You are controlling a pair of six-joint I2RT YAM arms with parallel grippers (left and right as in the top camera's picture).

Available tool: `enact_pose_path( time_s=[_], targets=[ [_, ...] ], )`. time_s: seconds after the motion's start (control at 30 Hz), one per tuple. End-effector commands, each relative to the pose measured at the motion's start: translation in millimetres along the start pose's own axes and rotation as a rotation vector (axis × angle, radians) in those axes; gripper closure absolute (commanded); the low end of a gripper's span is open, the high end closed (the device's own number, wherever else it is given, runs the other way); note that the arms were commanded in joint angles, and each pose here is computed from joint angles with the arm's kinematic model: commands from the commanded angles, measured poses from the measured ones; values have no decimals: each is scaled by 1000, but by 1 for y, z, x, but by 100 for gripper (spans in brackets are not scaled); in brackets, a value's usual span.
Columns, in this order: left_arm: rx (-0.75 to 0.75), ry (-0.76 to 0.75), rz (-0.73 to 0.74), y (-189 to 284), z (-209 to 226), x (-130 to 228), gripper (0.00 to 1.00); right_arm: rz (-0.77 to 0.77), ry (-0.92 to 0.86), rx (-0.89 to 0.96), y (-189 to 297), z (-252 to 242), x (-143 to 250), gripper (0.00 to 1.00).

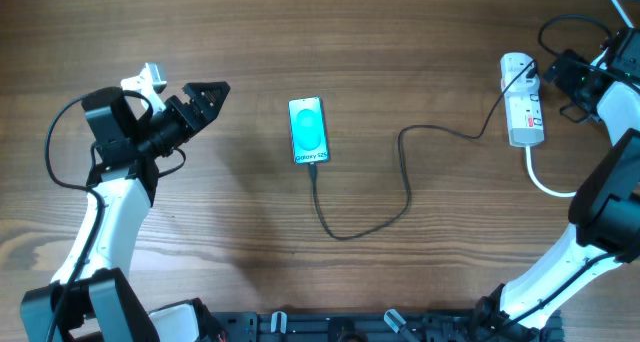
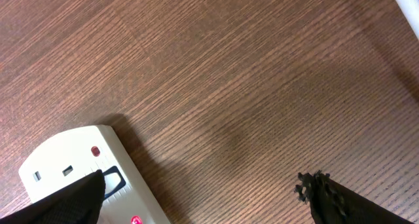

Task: Plug charger to phone and switch on socket

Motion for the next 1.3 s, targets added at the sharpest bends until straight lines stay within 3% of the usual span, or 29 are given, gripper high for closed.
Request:
enact_pose_path(
  time_s=[0.0,1.0,1.13,1.27],
  targets=[
    [16,-48,-26,5,-11,-7,0,8,19,22,-7,-2,3,0],
    [16,-48,-26,5,-11,-7,0,6,17,23,-6,-3,2,0],
    [16,-48,-26,5,-11,-7,0,-43,20,10,20,1,-8,0],
    [16,-48,-26,5,-11,-7,0,-168,24,-19,77,8,-28,0]
  ],
)
Point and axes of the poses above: each gripper's point midway between its finger pads, its own y axis back along the fingers, its own z axis along the line the jaws close on, x = y × z, the point moved 9 cm from there along y, back along the fingers, and after that the axes turned 1 degree about y, right-handed, at the moved point
